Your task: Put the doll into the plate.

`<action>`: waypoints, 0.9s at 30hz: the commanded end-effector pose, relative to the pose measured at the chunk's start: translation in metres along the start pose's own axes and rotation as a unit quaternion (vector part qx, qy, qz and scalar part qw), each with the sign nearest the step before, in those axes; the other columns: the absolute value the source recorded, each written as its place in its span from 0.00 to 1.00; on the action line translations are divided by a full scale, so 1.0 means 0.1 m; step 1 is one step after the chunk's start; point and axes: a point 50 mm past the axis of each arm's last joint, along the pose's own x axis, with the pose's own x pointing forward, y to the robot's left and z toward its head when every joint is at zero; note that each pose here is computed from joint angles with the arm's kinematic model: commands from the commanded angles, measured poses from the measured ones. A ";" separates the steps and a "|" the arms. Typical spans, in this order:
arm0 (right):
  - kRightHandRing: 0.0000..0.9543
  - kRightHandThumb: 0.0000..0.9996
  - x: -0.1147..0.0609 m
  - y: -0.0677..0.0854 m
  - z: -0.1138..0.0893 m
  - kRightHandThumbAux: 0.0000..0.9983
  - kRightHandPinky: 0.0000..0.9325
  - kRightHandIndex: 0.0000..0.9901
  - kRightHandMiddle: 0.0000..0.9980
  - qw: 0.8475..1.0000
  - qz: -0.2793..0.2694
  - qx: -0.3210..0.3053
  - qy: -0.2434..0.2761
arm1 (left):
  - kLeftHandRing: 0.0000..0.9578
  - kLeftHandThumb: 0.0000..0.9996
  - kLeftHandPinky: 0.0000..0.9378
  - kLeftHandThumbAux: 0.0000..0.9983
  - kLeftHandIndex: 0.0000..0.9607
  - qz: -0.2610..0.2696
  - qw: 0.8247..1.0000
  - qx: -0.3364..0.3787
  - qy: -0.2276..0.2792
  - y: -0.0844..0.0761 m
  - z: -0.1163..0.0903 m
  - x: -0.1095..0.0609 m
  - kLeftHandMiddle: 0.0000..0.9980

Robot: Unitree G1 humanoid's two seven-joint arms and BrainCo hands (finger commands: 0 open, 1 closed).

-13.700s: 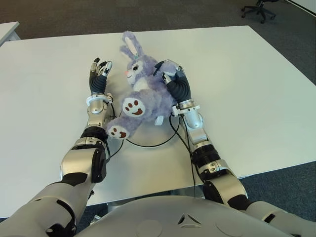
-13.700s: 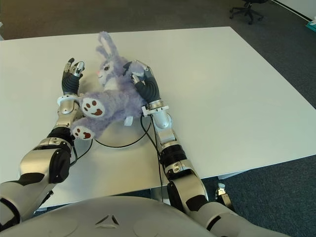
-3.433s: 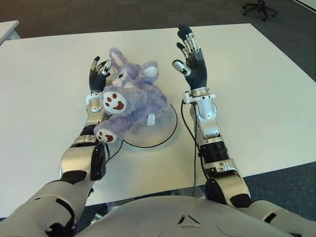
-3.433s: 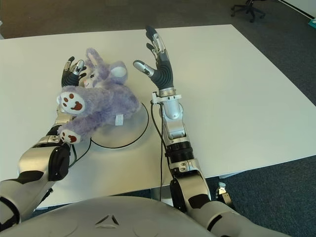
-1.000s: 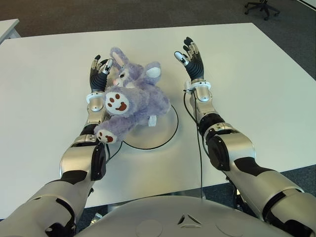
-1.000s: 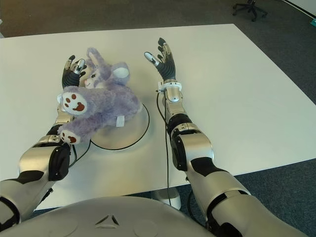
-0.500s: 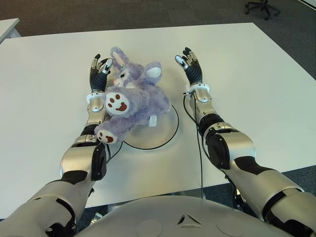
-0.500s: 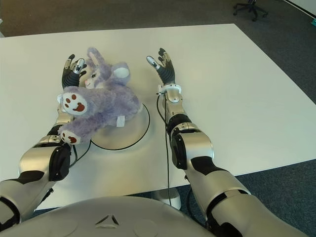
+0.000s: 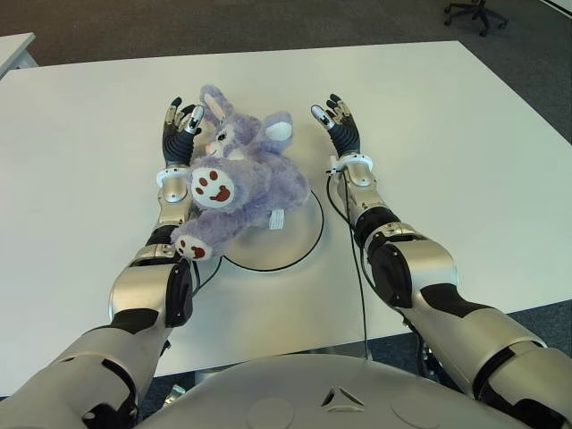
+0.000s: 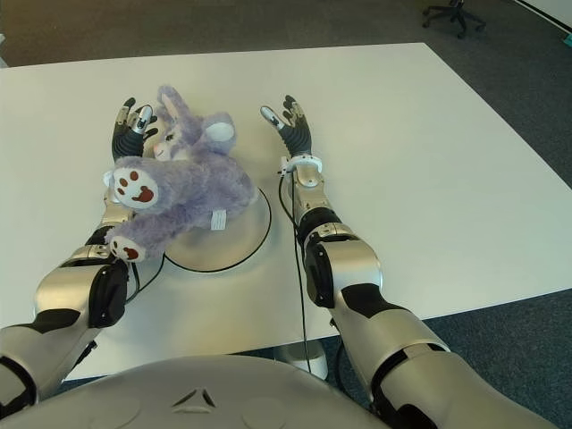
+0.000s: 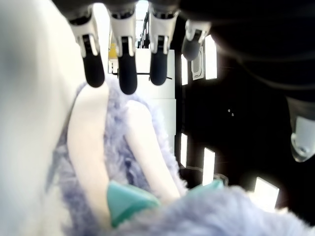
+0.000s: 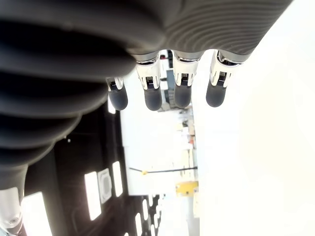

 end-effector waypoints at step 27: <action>0.00 0.00 -0.11 0.02 -0.26 0.59 0.01 0.00 0.00 0.998 0.008 -0.002 0.060 | 0.24 0.00 0.30 0.42 0.04 -0.003 0.995 -0.012 0.101 0.00 -0.48 -0.30 0.18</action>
